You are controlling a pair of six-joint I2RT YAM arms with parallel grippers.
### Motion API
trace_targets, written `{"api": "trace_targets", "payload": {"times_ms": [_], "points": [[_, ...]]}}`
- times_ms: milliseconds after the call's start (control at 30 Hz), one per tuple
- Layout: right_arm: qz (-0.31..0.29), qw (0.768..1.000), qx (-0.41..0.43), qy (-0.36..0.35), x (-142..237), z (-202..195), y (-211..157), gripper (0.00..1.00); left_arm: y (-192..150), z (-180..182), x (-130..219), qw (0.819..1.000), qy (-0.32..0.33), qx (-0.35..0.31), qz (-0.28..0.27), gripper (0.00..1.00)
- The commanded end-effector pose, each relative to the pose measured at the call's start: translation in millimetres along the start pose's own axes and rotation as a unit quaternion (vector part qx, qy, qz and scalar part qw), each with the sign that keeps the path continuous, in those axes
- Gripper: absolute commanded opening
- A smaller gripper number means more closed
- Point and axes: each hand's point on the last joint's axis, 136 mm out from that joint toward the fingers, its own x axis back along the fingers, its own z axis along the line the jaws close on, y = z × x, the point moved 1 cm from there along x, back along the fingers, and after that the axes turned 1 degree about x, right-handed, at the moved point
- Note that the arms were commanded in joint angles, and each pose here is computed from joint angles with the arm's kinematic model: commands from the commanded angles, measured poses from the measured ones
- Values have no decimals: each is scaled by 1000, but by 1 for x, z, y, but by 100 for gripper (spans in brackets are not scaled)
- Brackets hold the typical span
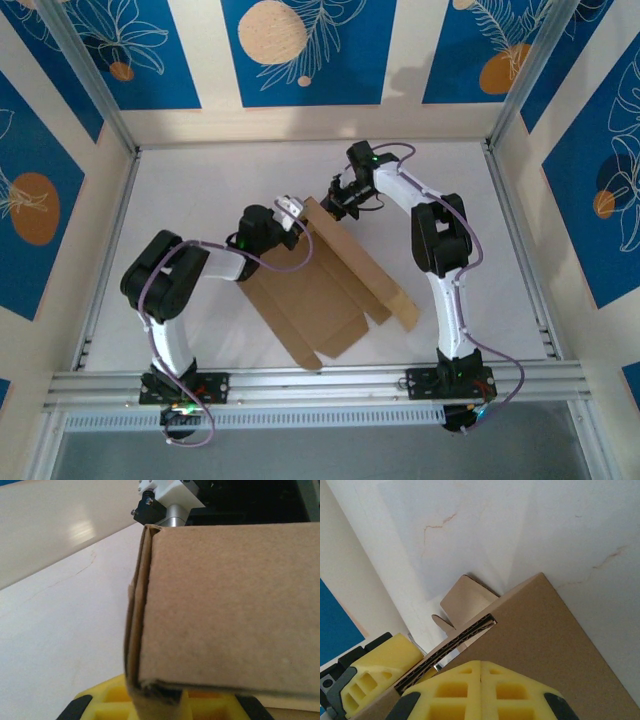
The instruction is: Fold the paper box
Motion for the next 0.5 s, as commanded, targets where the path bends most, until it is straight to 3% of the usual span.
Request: {"api": "trace_targets", "payload": {"times_ms": [0,333,467], "points": [[61,998,-15,3,-24,-3,-33,0,2,4,0,999,36,-24,5,0],[94,994,5,62,-29,19,-43,1,6,-9,-2,1000,4,8,-8,0],[37,999,11,5,-4,7,-29,12,6,-2,8,999,33,20,-21,0]]}}
